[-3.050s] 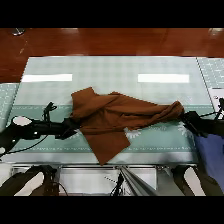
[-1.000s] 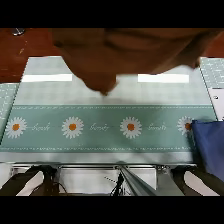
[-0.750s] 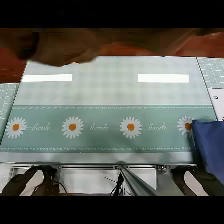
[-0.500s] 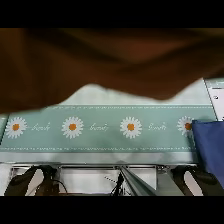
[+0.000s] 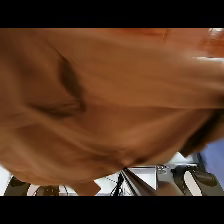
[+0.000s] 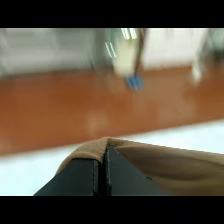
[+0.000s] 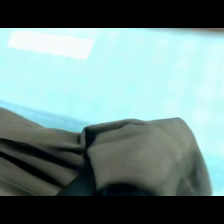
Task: Fold the shirts.
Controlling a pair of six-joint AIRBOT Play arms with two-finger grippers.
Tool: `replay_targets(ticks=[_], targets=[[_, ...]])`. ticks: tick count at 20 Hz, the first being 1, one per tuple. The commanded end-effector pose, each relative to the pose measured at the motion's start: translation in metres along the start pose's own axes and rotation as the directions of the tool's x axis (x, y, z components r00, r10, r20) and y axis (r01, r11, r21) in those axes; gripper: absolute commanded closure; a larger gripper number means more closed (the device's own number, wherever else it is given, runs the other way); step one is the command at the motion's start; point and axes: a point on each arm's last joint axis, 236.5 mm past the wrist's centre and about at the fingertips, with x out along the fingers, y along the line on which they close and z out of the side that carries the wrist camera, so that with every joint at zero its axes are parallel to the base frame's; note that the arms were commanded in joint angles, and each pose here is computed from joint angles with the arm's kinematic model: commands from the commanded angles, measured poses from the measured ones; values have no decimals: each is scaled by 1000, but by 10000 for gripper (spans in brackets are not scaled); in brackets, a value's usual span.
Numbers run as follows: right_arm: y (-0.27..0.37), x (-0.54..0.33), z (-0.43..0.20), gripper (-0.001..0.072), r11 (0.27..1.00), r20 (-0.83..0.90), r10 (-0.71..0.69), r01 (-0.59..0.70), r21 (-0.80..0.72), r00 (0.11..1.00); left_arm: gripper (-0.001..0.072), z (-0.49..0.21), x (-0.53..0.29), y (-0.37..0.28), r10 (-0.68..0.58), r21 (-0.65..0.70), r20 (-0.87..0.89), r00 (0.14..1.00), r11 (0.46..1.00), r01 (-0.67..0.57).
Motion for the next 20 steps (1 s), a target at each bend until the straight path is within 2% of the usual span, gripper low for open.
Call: replay_targets(ticks=[1, 4, 9, 13, 14, 15, 16, 18, 20], targets=[[-37, 112, -40, 686, 979, -68, 114, -101, 178, 991, 684, -109, 90, 45, -24, -145, -219, 975, 989, -9], [-84, 198, -64, 686, 944, -107, 129, -89, 317, 986, 684, -166, 159, 91, 27, -236, -282, 959, 967, -96], [-135, 307, -39, 686, 873, -171, 227, -122, 473, 959, 684, -236, 233, 122, 5, -310, -425, 905, 939, -151], [-155, 375, -11, 684, 736, -93, 335, -198, 647, 938, 682, -272, 255, 119, -57, -414, -481, 875, 895, -169], [-157, 385, -6, 635, 695, -65, 353, -215, 686, 933, 654, -276, 257, 119, -60, -429, -488, 871, 885, -179], [-156, 390, -2, 293, 661, -43, 371, -231, 714, 928, 412, -278, 257, 119, -63, -432, -493, 868, 884, -181], [-154, 391, -2, 83, 659, -45, 388, -243, 712, 920, 1, -277, 256, 120, -61, -430, -494, 867, 884, -182], [-150, 376, -9, 80, 707, -108, 432, -262, 657, 896, -1, -276, 245, 132, -51, -397, -533, 845, 897, -196], [-164, 339, -26, 84, 749, -215, 445, -230, 622, 870, 1, -286, 215, 154, -52, -388, -623, 781, 887, -250]])
